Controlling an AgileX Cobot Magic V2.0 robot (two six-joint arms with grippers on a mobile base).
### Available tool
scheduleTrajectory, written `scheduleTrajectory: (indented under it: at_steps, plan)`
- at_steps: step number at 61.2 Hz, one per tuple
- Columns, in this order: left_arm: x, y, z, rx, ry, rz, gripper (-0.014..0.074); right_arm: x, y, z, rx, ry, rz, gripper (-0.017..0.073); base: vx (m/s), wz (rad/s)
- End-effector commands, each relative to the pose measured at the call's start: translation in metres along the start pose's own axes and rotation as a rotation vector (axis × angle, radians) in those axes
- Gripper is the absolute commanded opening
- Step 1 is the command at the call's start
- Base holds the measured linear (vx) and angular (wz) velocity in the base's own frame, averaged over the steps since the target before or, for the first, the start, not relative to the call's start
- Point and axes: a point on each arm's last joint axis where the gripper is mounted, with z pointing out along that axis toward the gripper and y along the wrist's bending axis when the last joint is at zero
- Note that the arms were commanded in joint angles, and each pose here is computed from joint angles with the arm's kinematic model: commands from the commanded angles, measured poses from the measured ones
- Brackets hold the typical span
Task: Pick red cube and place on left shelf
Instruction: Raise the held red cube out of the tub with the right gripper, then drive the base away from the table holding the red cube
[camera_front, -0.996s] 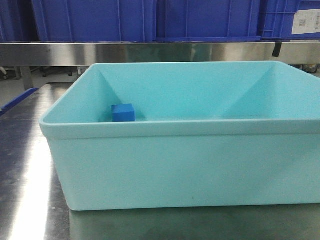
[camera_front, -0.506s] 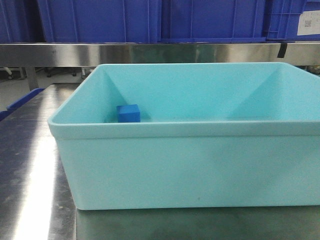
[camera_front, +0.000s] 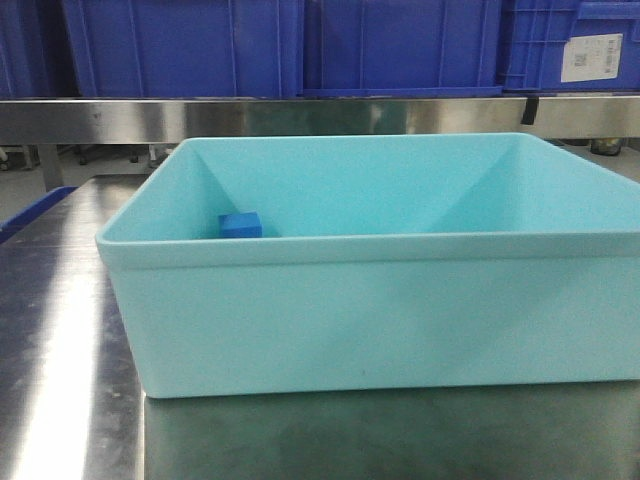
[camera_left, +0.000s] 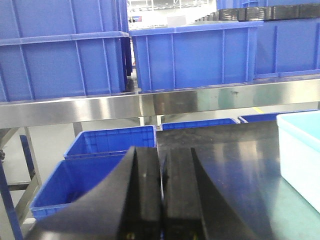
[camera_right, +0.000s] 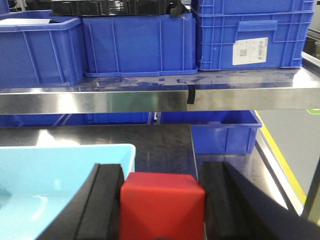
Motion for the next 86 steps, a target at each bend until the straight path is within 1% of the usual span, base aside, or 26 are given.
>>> scheduleTrajectory:
  at_steps: [1,28,86]
  plan:
    - [0.0005,0.0005,0.0008,-0.006,-0.053,-0.005,0.0106,-0.0176,0.0029,-0.0017,-0.026,-0.116,-0.014,0.0059,-0.04,-0.26]
    - [0.0005,0.0005,0.0008,-0.006,-0.053,-0.005,0.0106,-0.0176,0.0029,-0.0017,-0.026,-0.116,-0.014,0.0059,-0.1,0.11]
    - [0.0005,0.0005,0.0008,-0.006,-0.053,-0.005,0.0106,-0.0176,0.0029,-0.0017,-0.026,-0.116,-0.014,0.0059,-0.2,0.29]
